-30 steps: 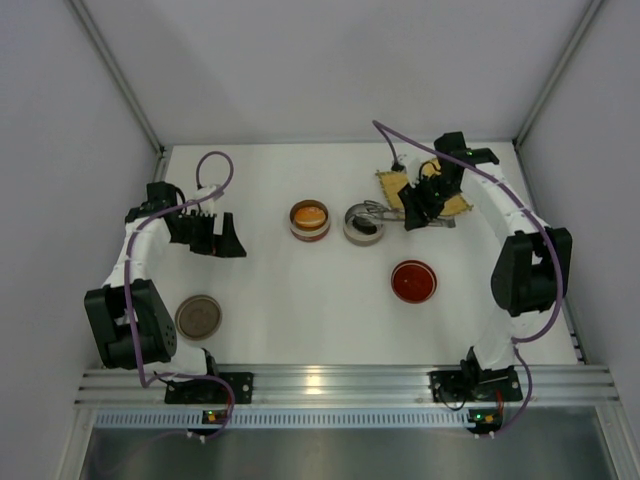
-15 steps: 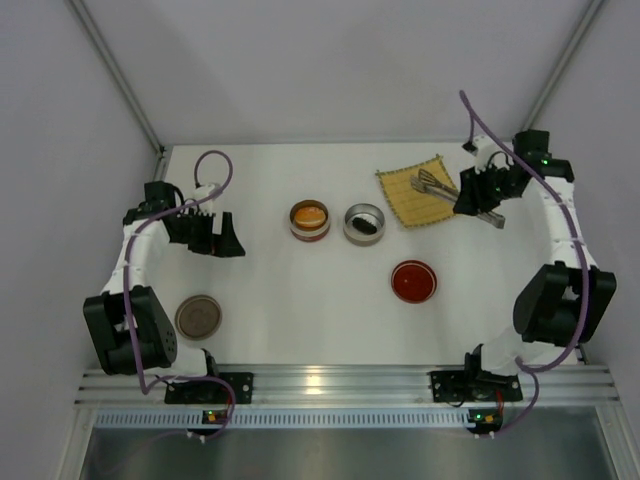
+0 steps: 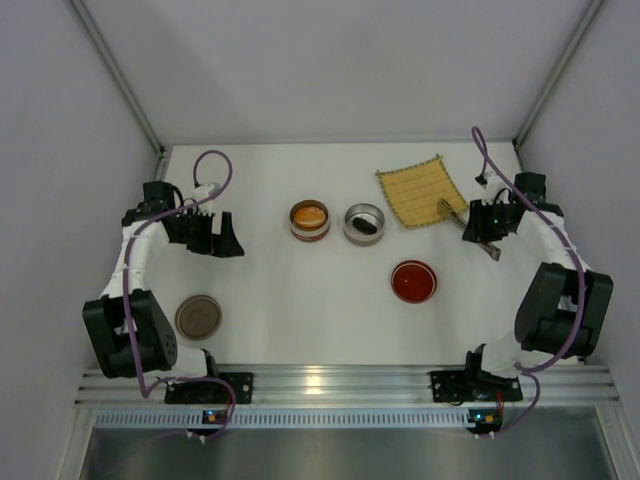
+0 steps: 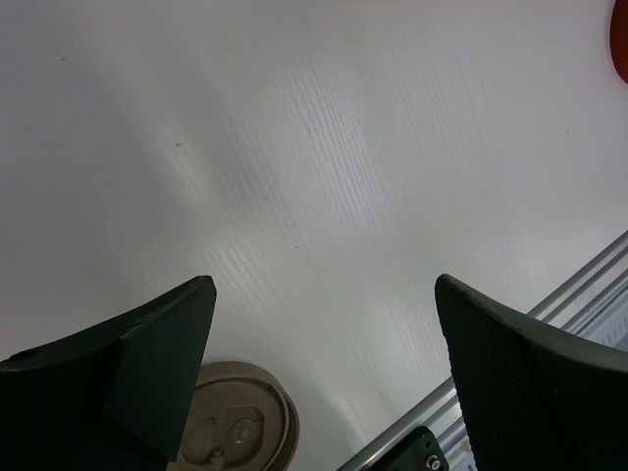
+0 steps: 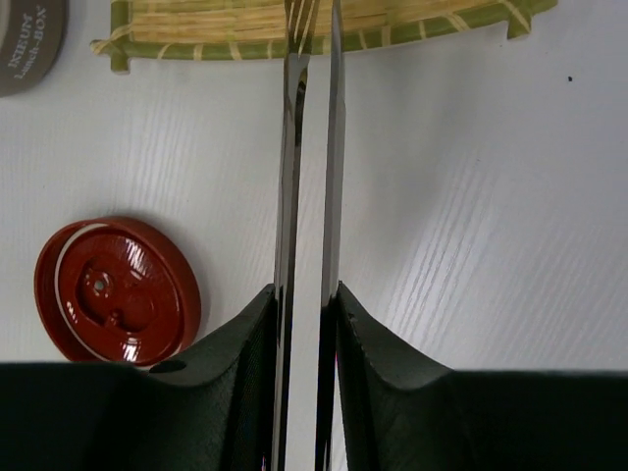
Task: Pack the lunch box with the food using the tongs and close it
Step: Place the clamp on the plate.
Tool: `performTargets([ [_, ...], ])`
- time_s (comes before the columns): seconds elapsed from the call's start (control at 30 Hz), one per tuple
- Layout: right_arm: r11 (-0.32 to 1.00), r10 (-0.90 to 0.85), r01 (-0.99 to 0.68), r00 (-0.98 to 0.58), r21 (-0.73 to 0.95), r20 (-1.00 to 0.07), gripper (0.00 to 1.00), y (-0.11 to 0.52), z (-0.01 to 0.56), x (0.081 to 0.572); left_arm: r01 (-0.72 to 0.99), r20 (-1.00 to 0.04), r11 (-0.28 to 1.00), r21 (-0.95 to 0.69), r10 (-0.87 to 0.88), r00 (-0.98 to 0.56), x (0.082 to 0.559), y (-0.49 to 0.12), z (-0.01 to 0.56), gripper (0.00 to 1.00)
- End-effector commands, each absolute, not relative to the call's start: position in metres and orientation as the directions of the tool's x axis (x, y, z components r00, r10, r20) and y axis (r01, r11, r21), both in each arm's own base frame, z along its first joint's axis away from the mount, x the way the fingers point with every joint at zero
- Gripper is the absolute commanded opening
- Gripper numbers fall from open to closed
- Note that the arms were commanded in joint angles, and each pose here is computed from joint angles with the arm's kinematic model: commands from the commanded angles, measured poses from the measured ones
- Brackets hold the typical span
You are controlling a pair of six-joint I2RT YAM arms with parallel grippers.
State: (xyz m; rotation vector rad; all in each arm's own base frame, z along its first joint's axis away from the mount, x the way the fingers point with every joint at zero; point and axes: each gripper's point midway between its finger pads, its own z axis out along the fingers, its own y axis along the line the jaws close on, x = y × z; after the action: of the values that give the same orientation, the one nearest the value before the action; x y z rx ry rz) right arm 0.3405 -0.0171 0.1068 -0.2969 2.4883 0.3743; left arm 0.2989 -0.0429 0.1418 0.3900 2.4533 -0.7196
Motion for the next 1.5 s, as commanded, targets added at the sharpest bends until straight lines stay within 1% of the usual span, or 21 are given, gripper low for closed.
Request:
performTargets([
  [0.0, 0.961, -0.093, -0.254, -0.678, 0.114, -0.729, 0.27, -0.028, 0.127, 0.38, 0.437, -0.629, 0.819, -0.372, 0.124, -0.767, 0.302, -0.041, 0.161, 0.98],
  [0.17, 0.949, -0.089, -0.278, -0.683, 0.145, -0.725, 0.29, -0.02, 0.118, 0.385, 0.431, -0.623, 0.82, -0.376, 0.121, -0.773, 0.303, -0.041, 0.159, 0.98],
  [0.3, 0.944, -0.119, -0.302, -0.688, 0.134, -0.716, 0.34, -0.016, 0.108, 0.389, 0.428, -0.619, 0.819, -0.382, 0.118, -0.777, 0.304, -0.042, 0.157, 0.98],
  [0.4, 0.938, -0.16, -0.324, -0.721, 0.124, -0.675, 0.36, -0.013, 0.093, 0.387, 0.425, -0.617, 0.822, -0.378, 0.119, -0.778, 0.304, -0.04, 0.156, 0.98],
  [0.43, 0.935, -0.172, -0.329, -0.744, 0.13, -0.646, 0.37, -0.013, 0.082, 0.383, 0.428, -0.621, 0.823, -0.373, 0.122, -0.774, 0.304, -0.04, 0.157, 0.98],
  [0.53, 0.937, -0.189, -0.328, -0.761, 0.116, -0.621, 0.39, -0.017, 0.072, 0.38, 0.433, -0.628, 0.83, -0.352, 0.134, -0.766, 0.304, -0.038, 0.157, 0.98],
  [0.67, 0.934, -0.201, -0.334, -0.784, 0.127, -0.587, 0.45, -0.016, 0.062, 0.371, 0.436, -0.628, 0.833, -0.34, 0.144, -0.765, 0.301, -0.036, 0.156, 0.98],
  [0.7, 0.932, -0.202, -0.335, -0.794, 0.136, -0.573, 0.47, -0.015, 0.06, 0.366, 0.441, -0.629, 0.834, -0.332, 0.153, -0.762, 0.301, -0.036, 0.155, 0.98],
  [0.73, 0.93, -0.207, -0.339, -0.802, 0.141, -0.561, 0.52, -0.015, 0.057, 0.362, 0.44, -0.627, 0.836, -0.329, 0.156, -0.764, 0.301, -0.034, 0.154, 0.98],
  [0.77, 0.929, -0.212, -0.342, -0.803, 0.14, -0.557, 0.52, -0.014, 0.056, 0.361, 0.443, -0.627, 0.836, -0.323, 0.162, -0.762, 0.301, -0.034, 0.153, 0.98],
  [0.8, 0.928, -0.215, -0.343, -0.81, 0.144, -0.546, 0.55, -0.014, 0.053, 0.357, 0.446, -0.629, 0.838, -0.313, 0.168, -0.759, 0.3, -0.033, 0.154, 0.98],
  [0.83, 0.929, -0.221, -0.344, -0.812, 0.138, -0.54, 0.57, -0.015, 0.052, 0.355, 0.446, -0.629, 0.839, -0.311, 0.17, -0.758, 0.3, -0.033, 0.154, 0.98],
  [1.2, 0.918, -0.253, -0.374, -0.811, 0.134, -0.527, 0.65, -0.016, 0.055, 0.354, 0.466, -0.636, 0.839, -0.282, 0.2, -0.745, 0.294, -0.031, 0.156, 0.98],
  [1.27, 0.911, -0.269, -0.389, -0.813, 0.138, -0.516, 0.74, -0.015, 0.054, 0.351, 0.469, -0.64, 0.838, -0.277, 0.203, -0.741, 0.294, -0.031, 0.157, 0.98],
  [1.3, 0.907, -0.275, -0.397, -0.811, 0.14, -0.517, 0.83, -0.014, 0.055, 0.352, 0.473, -0.64, 0.836, -0.278, 0.206, -0.741, 0.292, -0.031, 0.156, 0.98],
  [1.4, 0.902, -0.282, -0.406, -0.814, 0.15, -0.507, 0.98, -0.013, 0.055, 0.349, 0.478, -0.639, 0.836, -0.271, 0.215, -0.739, 0.29, -0.031, 0.156, 0.98],
  [1.47, 0.899, -0.29, -0.413, -0.811, 0.148, -0.508, 0.99, -0.013, 0.06, 0.348, 0.48, -0.64, 0.836, -0.267, 0.218, -0.737, 0.29, -0.031, 0.157, 0.98],
])
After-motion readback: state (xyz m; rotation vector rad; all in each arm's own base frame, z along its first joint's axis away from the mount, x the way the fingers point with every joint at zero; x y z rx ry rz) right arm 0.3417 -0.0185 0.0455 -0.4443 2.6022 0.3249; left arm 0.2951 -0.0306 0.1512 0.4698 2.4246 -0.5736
